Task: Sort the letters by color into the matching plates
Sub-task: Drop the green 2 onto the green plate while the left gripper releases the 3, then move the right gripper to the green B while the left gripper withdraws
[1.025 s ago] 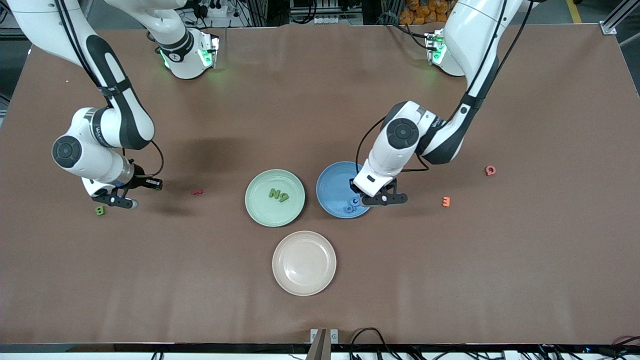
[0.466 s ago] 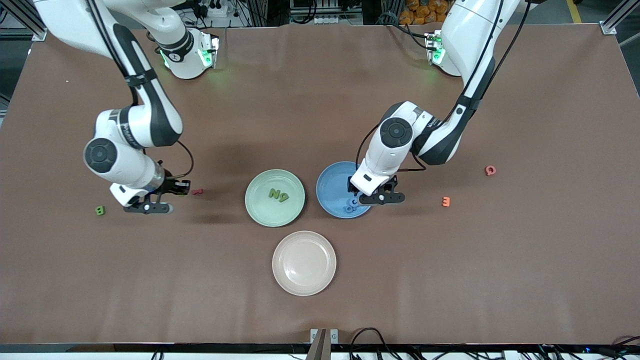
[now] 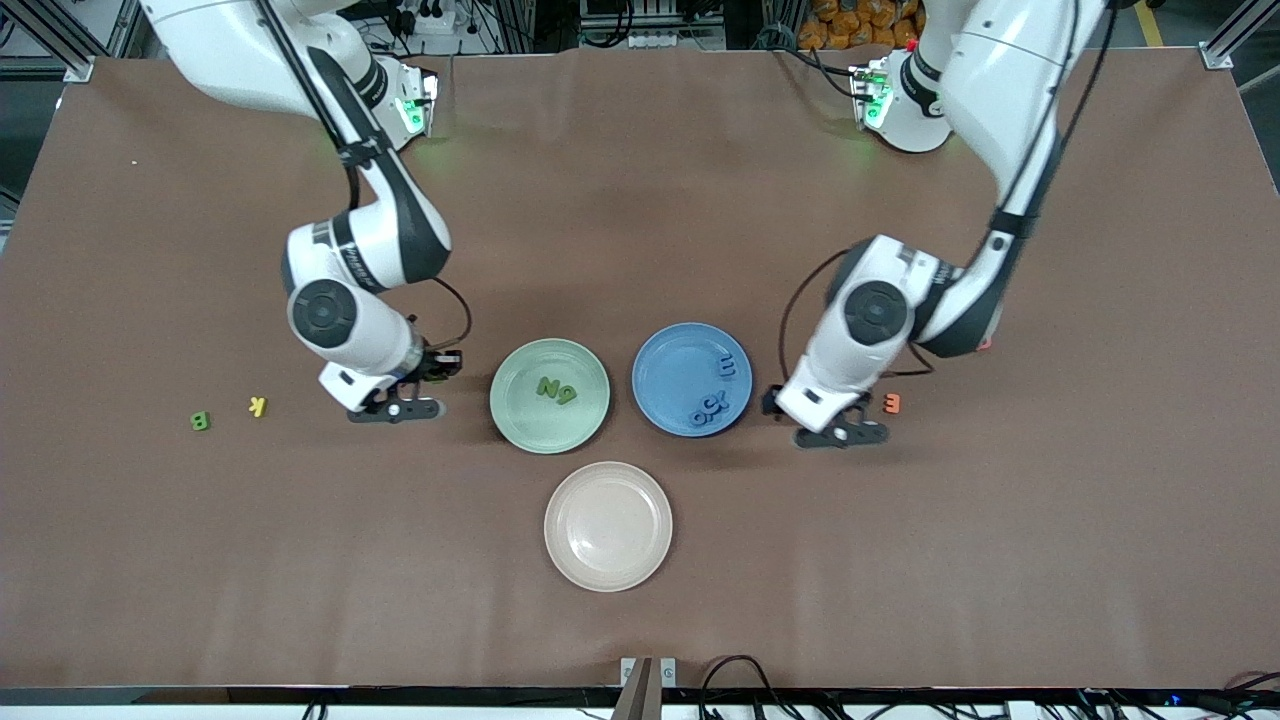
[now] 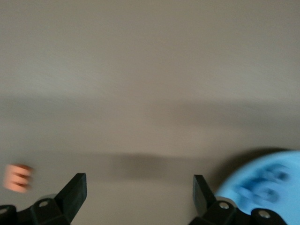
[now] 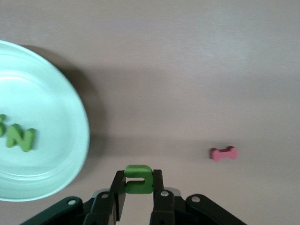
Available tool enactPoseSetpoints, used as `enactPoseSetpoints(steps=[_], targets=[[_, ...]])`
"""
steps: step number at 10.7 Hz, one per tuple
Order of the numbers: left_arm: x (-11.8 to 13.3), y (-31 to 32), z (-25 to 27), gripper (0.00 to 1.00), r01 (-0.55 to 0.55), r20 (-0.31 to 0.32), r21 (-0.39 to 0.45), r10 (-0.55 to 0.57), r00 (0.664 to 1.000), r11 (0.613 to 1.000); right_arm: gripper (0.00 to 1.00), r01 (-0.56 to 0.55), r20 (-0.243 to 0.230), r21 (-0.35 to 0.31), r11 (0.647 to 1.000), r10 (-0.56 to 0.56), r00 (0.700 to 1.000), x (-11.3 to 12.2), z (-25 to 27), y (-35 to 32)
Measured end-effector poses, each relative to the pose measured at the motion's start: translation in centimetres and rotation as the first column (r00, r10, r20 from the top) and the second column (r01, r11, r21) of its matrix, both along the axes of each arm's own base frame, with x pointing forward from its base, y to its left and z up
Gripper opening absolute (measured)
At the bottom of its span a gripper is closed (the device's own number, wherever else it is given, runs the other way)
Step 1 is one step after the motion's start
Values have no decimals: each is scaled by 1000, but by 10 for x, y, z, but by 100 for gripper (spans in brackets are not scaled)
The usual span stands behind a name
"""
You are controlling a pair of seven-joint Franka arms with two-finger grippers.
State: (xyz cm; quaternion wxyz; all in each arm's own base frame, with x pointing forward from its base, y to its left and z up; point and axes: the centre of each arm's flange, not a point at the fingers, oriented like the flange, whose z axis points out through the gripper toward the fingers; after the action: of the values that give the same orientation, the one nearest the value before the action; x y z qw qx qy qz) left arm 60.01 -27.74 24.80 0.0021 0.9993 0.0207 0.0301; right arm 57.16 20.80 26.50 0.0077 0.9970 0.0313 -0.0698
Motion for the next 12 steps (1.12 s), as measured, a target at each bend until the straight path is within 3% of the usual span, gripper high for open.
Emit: enactPoseSetpoints(steps=[3, 5, 8, 10, 11, 12], targets=[[40, 107, 10, 100, 24, -6, 17, -24, 1000, 1000, 28, -22, 6, -5, 1000, 22, 1000, 7, -3, 53], [51, 169, 20, 100, 53, -34, 32, -52, 998, 998, 28, -13, 18, -7, 1000, 13, 1000, 4, -5, 86], [52, 244, 45, 100, 112, -84, 39, -109, 990, 993, 28, 8, 22, -15, 1000, -7, 1000, 0, -17, 121], [48, 283, 66, 100, 86, -99, 23, -84, 992, 996, 28, 36, 25, -19, 999, -36, 999, 2, -23, 131], [45, 283, 79, 100, 72, -108, 9, -71, 992, 997, 32, 48, 26, -19, 999, -47, 999, 4, -24, 131], [35, 278, 99, 100, 75, -155, 6, -73, 985, 997, 44, 58, 28, -21, 998, -57, 998, 6, -23, 130]])
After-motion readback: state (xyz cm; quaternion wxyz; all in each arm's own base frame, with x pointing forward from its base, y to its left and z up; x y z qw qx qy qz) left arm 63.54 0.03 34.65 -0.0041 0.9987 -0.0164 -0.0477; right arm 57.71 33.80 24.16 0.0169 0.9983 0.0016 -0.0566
